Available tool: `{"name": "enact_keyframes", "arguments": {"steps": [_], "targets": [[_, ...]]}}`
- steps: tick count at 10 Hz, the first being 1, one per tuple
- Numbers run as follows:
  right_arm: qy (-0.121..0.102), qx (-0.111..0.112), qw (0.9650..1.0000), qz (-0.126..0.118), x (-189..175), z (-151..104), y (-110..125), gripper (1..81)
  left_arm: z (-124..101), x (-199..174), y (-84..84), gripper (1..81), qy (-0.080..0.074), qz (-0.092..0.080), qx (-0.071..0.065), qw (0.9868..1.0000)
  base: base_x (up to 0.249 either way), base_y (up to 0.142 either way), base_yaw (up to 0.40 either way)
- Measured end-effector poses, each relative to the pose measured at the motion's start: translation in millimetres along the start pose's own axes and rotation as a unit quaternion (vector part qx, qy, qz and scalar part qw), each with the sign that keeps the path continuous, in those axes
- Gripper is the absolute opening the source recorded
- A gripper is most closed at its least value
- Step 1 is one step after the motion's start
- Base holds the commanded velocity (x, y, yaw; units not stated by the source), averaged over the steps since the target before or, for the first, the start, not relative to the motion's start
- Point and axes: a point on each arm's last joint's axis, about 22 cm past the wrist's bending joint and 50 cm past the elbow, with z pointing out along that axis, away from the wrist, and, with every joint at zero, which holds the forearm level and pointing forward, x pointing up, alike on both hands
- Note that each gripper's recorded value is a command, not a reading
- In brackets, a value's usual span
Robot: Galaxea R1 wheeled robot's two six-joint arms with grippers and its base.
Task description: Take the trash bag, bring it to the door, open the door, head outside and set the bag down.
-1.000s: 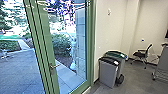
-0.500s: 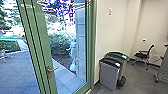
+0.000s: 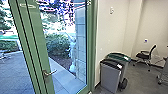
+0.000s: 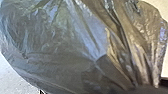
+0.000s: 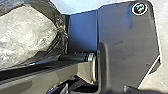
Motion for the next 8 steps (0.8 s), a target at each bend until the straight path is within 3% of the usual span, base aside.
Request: {"name": "enact_keyframes", "arguments": {"steps": [8], "targets": [[0.001, 0.0, 1.0, 0.0, 0.4, 0.0, 0.2, 81.1, 0.0, -0.8, 0.1, 1.0, 0.0, 0.0, 0.0, 1.0, 0.14, 0.0, 0.0]]}}
